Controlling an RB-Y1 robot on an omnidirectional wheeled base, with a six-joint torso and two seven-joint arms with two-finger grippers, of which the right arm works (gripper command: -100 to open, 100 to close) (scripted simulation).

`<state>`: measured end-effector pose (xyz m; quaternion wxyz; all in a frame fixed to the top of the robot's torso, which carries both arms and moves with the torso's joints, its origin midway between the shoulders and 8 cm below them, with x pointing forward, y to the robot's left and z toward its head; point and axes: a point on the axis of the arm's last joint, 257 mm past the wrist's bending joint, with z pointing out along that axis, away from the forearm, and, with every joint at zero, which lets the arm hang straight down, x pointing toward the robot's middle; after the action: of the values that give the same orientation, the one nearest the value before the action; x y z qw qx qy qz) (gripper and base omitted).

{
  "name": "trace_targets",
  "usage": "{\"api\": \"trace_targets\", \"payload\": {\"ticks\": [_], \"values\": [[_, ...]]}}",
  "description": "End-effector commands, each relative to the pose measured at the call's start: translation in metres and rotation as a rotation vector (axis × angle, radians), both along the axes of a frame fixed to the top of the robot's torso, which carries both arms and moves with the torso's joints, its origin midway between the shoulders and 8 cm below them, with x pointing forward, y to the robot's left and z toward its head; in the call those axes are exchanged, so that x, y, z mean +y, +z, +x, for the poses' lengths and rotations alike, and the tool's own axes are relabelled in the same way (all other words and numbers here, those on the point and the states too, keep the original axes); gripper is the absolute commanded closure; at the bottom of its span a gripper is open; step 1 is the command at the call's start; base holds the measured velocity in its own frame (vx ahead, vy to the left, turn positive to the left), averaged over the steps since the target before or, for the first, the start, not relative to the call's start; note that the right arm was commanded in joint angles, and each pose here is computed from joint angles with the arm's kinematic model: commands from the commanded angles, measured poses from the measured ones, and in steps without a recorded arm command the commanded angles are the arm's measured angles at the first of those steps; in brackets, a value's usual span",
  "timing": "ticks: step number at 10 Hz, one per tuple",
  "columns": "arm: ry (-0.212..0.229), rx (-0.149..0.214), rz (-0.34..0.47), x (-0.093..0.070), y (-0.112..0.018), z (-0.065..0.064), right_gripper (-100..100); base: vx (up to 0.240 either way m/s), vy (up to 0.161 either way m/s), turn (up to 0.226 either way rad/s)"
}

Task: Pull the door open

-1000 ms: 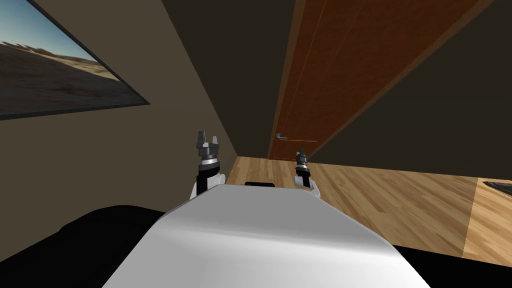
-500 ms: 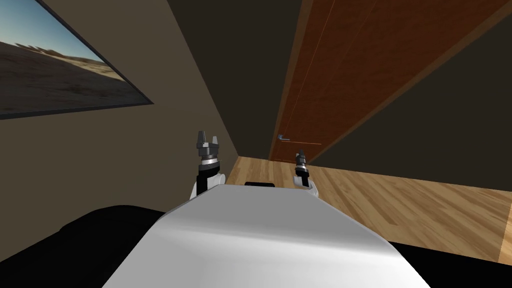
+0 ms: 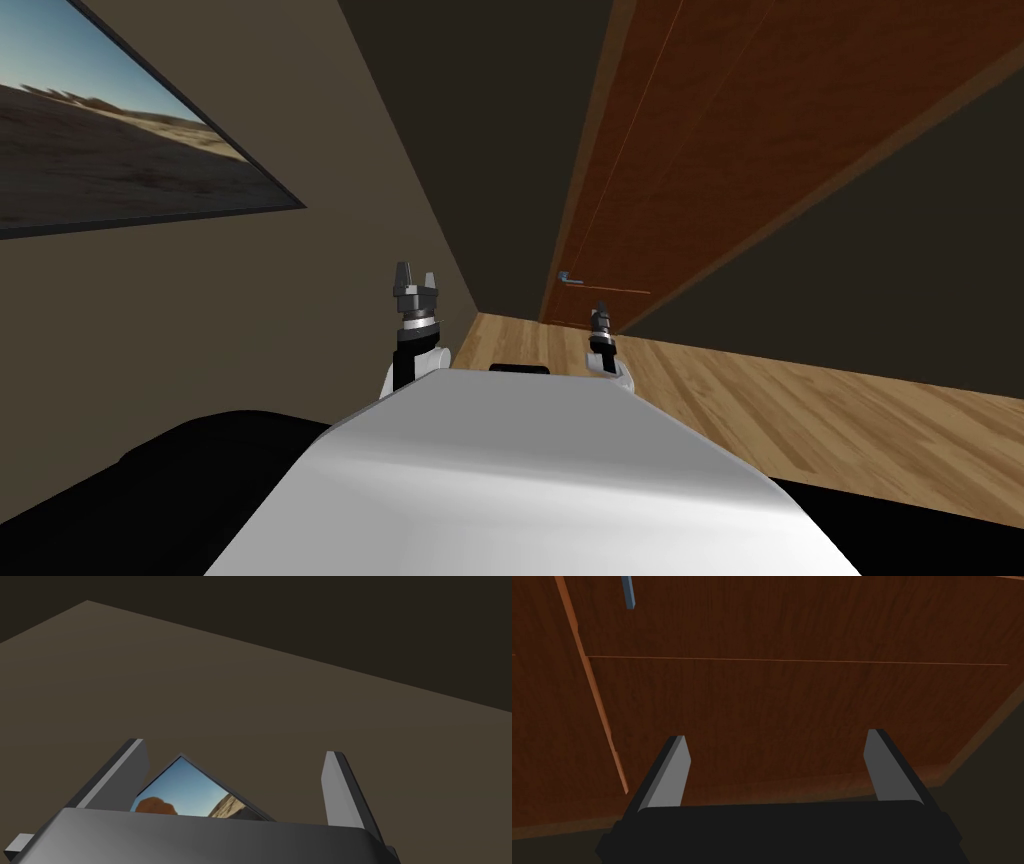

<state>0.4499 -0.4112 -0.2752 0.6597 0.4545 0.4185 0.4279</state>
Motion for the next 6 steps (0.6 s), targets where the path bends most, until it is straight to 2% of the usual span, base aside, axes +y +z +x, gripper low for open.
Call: {"api": "trace_targets", "payload": {"ticks": [1,3,5,6], "values": [[-0.007,0.017,0.015,-0.003,-0.011,0.0,-100,0.051,-0.02,0.096],[-0.019,0.042,0.041,-0.006,-0.028,0.002,-100,0.079,-0.041,0.123],[-0.028,0.056,0.063,-0.008,-0.039,0.004,-100,0.079,-0.059,0.134],[-0.029,0.066,0.067,-0.008,-0.043,0.002,-100,0.051,-0.042,0.046]]}}
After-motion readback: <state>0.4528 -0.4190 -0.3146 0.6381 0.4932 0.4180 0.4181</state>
